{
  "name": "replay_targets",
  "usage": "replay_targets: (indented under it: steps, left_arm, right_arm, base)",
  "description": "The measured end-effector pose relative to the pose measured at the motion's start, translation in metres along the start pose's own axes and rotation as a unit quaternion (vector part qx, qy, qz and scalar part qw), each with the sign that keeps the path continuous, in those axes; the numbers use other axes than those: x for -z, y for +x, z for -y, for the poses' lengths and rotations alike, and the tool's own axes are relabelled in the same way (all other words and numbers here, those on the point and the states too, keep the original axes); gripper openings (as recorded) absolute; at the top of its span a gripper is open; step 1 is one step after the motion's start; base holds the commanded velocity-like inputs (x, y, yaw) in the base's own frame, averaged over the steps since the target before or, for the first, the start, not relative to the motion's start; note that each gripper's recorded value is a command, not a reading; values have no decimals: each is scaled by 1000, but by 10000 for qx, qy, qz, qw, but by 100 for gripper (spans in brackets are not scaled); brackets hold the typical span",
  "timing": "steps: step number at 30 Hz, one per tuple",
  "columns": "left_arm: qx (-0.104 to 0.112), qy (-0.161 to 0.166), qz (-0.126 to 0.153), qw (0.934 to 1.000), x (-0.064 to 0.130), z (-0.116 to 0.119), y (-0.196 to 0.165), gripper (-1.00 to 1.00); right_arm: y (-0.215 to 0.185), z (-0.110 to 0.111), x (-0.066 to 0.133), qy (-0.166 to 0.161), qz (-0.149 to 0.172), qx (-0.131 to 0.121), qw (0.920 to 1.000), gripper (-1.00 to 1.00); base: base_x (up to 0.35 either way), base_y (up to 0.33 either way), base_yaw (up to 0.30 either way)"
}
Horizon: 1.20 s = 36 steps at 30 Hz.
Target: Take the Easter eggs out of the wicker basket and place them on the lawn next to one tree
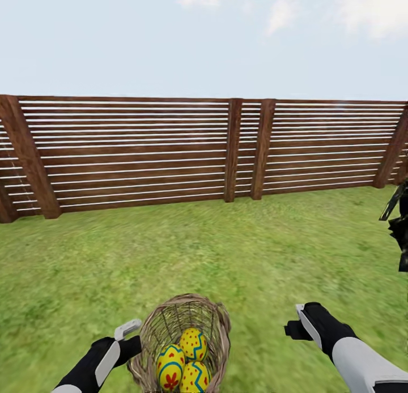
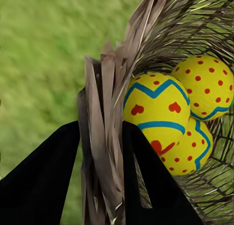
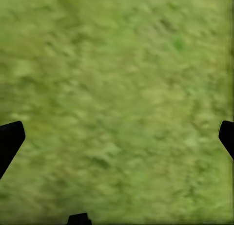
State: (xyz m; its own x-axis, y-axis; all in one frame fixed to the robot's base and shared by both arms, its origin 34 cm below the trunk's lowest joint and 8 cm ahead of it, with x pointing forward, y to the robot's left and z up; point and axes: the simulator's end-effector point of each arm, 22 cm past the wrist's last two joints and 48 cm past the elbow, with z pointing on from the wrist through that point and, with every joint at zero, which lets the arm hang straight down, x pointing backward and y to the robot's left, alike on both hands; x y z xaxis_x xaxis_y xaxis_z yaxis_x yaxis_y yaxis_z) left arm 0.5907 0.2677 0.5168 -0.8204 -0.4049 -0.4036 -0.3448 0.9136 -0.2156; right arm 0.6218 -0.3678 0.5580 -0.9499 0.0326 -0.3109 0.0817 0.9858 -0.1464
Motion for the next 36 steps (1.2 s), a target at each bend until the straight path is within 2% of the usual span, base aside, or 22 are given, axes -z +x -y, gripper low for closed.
replay_targets:
  steps: [2,4,6,8,11,17,36]
  left_arm:
    - [-137,-11,-47,9999,1,6,5,-100]
    - [15,112,-127,9999,3,19,12,-100]
    - [-127,57,-148,9998,4,18,14,-100]
    - [-61,105,-95,9999,5,21,11,-100]
    - [-110,87,-88,9999,4,20,12,-100]
    - [-72,100,-79,9999,4,21,11,-100]
    - [-72,92,-111,9999,34,29,-4,-100]
  right_arm:
    - [-2,0,3,-5,-1,2,10000,100]
    - [-3,0,6,-7,-1,3,10000,100]
    - [-5,1,8,-21,14,-11,10000,100]
    - [-4,2,8,-31,14,-19,10000,100]
    - [6,2,3,-33,-49,10,10000,100]
    - [2,-1,1,-21,102,120,9999,100]
    - [-11,-4,33,-85,95,99,9999,100]
  base:
    - [-298,-151,-4]
    - [-288,-193,-1]
    - [-81,-123,0]
    - [-15,-23,0]
    - [-2,-3,0]
    - [0,0,0]
    - [0,0,0]
